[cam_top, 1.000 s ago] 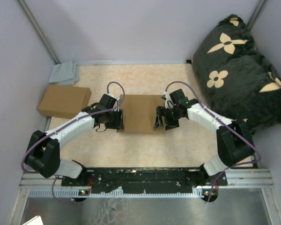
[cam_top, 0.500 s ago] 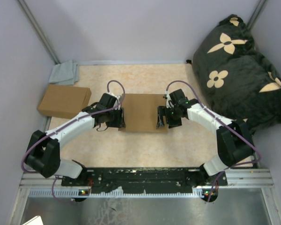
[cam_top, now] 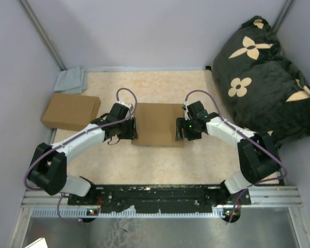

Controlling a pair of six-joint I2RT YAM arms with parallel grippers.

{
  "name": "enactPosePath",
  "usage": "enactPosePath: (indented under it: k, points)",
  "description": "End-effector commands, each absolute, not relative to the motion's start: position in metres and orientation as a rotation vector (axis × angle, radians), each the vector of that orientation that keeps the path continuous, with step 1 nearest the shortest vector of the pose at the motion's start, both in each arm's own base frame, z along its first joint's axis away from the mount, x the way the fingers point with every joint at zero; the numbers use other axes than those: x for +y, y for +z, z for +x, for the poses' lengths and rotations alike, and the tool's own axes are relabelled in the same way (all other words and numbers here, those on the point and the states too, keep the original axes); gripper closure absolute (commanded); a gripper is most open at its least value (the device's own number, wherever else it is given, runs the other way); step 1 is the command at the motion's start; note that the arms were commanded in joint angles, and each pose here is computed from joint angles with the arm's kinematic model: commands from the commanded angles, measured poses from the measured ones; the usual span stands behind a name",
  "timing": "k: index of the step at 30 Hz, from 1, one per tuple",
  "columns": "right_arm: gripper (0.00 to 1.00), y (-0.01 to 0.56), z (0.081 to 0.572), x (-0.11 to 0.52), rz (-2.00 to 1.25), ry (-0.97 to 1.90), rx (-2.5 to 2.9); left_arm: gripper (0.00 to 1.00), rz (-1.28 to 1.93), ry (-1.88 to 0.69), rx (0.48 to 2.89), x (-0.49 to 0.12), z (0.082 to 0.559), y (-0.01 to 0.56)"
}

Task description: Fold the paper box

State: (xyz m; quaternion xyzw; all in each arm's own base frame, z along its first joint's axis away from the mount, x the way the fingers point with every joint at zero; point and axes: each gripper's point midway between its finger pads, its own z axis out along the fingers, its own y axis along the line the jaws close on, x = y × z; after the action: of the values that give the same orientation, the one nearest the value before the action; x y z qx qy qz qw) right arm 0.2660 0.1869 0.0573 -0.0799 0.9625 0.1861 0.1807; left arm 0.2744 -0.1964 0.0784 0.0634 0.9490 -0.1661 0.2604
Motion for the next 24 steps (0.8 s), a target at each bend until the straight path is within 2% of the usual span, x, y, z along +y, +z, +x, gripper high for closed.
enactPosePath:
  k: [1, 12, 20, 24]
  points:
    - [0.31, 0.055, 0.279, 0.184, -0.194, 0.47, 2.659, 0.51, 0.115, -0.415, 2.541, -0.193, 0.282, 0.074]
    - [0.34, 0.046, 0.287, 0.176, -0.139, 0.405, 2.623, 0.53, 0.003, -0.311, 2.468, -0.179, 0.293, 0.056]
    - [0.51, 0.046, 0.287, 0.179, -0.149, 0.422, 2.616, 0.54, -0.046, -0.201, 2.375, -0.175, 0.296, 0.042]
    - [0.58, 0.076, 0.285, 0.18, -0.16, 0.464, 2.561, 0.56, -0.029, -0.214, 2.336, -0.177, 0.29, 0.054]
